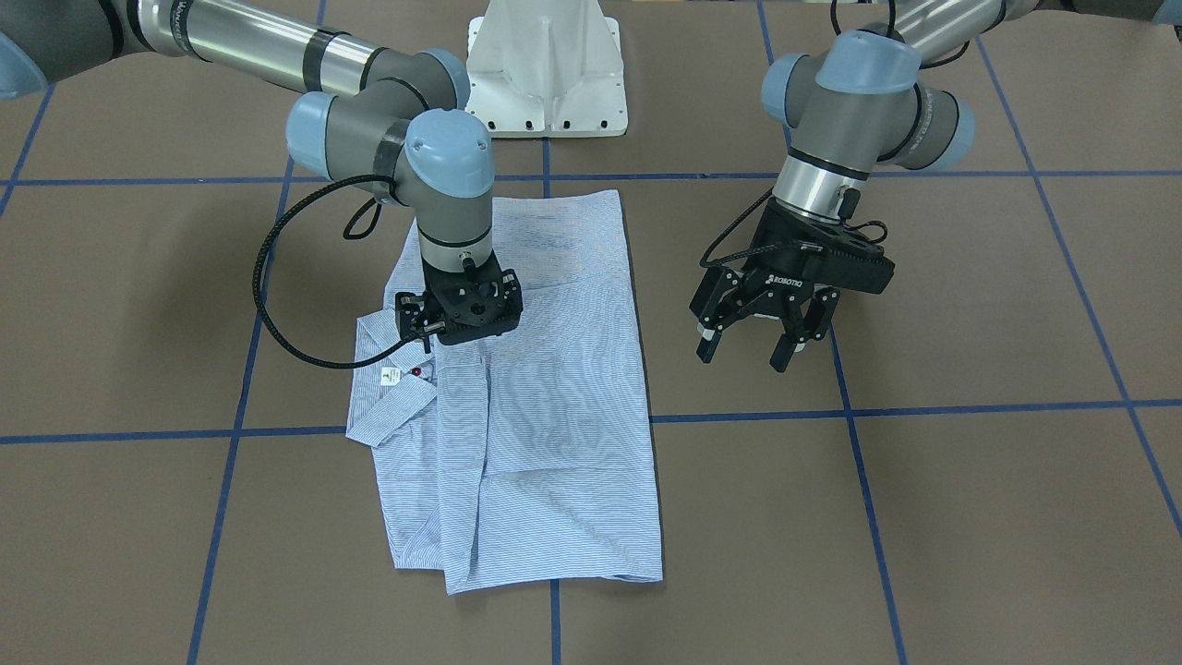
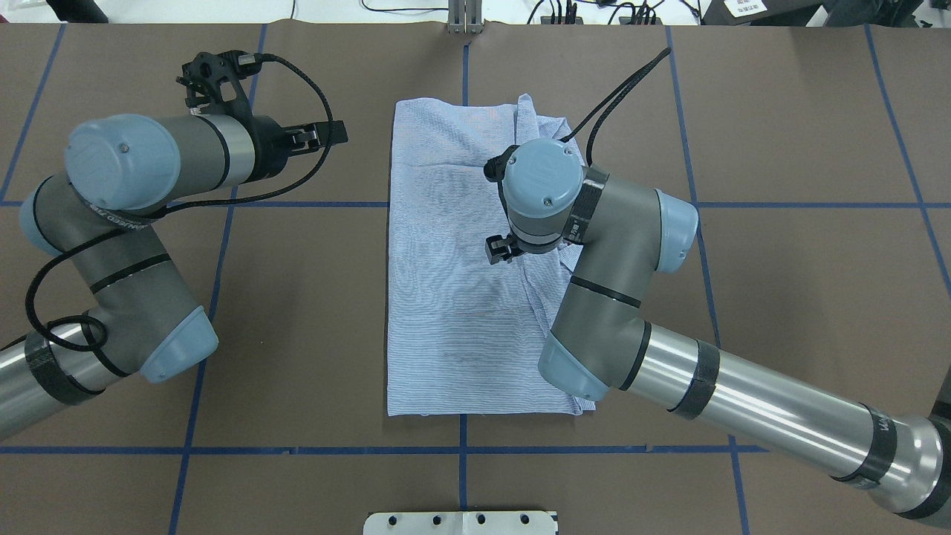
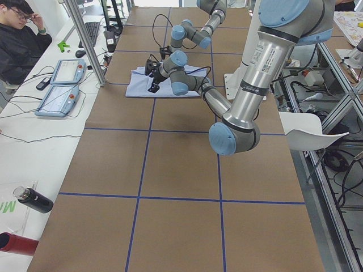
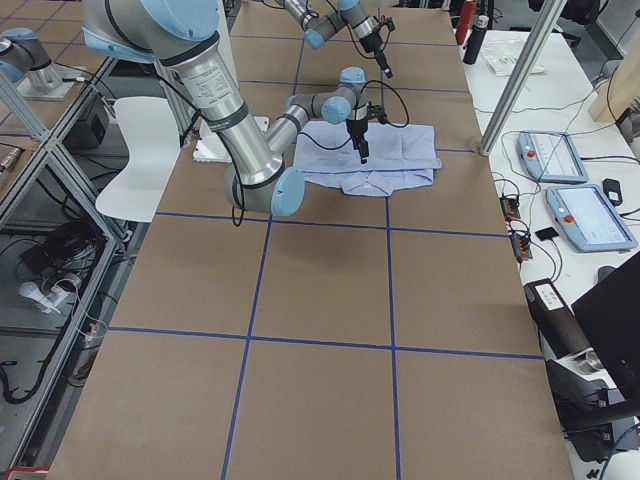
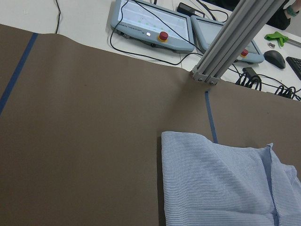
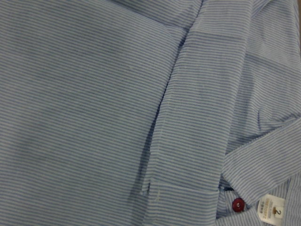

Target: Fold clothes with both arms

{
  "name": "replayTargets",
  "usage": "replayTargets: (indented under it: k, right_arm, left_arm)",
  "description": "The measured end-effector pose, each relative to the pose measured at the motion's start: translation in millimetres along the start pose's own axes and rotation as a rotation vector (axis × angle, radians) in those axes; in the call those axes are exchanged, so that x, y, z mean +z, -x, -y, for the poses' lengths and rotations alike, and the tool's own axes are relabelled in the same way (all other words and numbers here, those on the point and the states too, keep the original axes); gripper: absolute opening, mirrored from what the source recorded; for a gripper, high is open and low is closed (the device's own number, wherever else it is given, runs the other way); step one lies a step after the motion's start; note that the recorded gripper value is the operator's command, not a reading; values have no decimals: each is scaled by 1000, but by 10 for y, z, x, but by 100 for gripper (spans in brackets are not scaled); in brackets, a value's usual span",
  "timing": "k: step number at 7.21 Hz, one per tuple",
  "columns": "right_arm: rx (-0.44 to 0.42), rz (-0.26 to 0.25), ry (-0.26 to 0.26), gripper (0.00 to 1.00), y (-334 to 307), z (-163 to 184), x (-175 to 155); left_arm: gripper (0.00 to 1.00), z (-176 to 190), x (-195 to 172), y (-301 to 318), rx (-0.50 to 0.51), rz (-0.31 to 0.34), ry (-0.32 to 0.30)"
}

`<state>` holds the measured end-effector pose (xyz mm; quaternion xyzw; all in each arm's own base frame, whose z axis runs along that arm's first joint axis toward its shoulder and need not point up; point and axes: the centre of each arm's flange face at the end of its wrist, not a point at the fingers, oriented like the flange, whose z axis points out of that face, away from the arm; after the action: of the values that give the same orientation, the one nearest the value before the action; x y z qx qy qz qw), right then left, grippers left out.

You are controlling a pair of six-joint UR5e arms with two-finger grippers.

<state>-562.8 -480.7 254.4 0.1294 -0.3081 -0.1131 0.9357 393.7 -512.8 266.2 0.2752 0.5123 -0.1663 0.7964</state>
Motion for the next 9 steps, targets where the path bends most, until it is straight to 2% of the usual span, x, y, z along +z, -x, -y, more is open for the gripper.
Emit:
replayTargets:
  k: [5,9]
  right_arm:
    - [-8,-48,4,100,-39,33,218]
    - [-18,-49,-25,100,-34,55,331]
  left_arm:
    - [100,-51,62,27,-7,6,7]
    - [100,-63,68,19,-26,4,8]
